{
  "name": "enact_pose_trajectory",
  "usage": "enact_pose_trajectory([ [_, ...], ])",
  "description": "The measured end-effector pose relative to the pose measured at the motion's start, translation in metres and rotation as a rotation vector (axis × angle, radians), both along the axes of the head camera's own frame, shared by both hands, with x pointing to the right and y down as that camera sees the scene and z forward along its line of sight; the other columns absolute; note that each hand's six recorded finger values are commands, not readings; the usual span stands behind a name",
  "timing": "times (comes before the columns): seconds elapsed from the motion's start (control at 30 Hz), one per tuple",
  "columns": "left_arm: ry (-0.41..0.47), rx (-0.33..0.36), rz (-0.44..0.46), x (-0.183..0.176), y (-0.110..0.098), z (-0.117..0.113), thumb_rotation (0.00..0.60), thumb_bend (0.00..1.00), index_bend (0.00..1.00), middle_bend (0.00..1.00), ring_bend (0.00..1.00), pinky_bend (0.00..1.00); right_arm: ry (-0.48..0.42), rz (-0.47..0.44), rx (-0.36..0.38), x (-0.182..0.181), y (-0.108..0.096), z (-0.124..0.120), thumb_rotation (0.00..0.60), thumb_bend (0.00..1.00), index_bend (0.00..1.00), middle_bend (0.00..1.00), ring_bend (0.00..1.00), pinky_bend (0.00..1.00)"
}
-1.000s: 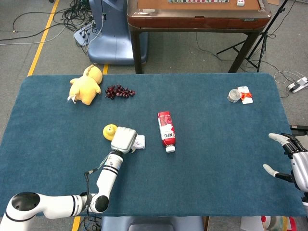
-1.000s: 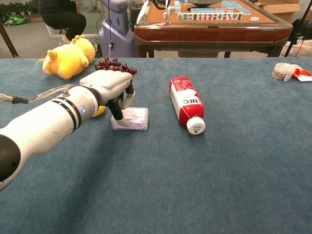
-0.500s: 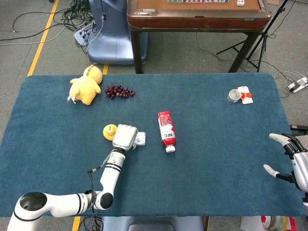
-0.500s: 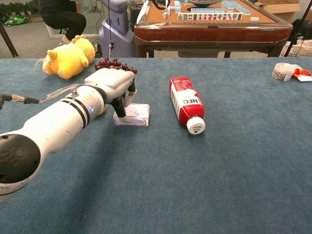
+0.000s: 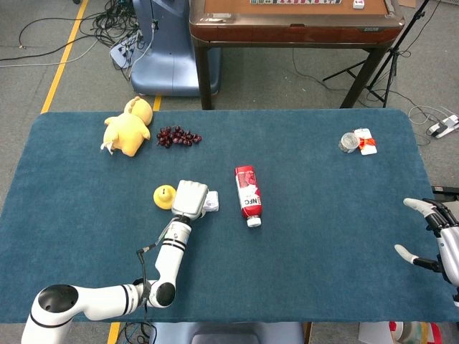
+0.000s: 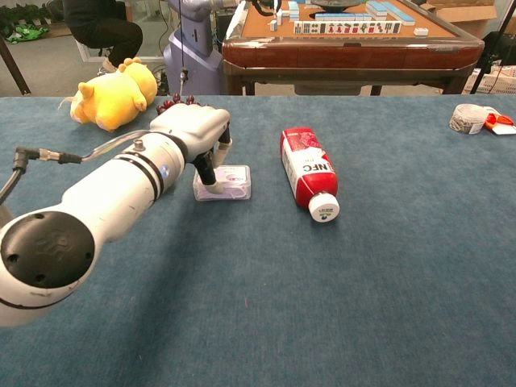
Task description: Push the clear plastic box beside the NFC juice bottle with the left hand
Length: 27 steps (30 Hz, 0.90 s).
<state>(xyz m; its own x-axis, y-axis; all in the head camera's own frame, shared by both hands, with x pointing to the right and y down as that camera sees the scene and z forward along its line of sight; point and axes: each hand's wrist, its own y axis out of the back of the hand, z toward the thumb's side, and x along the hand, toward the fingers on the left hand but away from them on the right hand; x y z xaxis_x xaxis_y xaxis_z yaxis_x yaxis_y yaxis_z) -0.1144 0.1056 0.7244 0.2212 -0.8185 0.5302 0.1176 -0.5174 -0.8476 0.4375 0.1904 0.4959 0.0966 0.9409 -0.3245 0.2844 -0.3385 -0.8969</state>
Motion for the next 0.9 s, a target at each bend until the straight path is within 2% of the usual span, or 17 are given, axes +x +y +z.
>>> enact_pose_trajectory([
  [0.27,-0.017,-0.002,0.005,-0.002,0.005,-0.001,0.6,0.0,0.83,1.0,1.0,1.0,0.001,-0.008,-0.006,-0.002,0.001,0.002,0.6,0.01,0.23,0.27,0.16,0.49],
  [0.5,-0.006,-0.009,-0.01,-0.014,0.011,-0.015,0.6,0.0,0.83,1.0,1.0,1.0,0.008,-0.01,-0.004,-0.003,0.001,0.002,0.6,0.01,0.23,0.27,0.16,0.49],
  [0.7,0.004,-0.012,-0.03,-0.036,0.017,-0.039,0.6,0.0,0.82,1.0,1.0,1.0,0.019,0.011,-0.006,0.001,0.001,0.0,0.6,0.01,0.23,0.27,0.16,0.49],
  [0.9,0.017,-0.007,-0.039,-0.075,0.023,-0.076,0.6,0.0,0.81,1.0,1.0,1.0,0.044,0.025,-0.03,0.004,0.001,0.003,0.6,0.01,0.23,0.27,0.16,0.49],
])
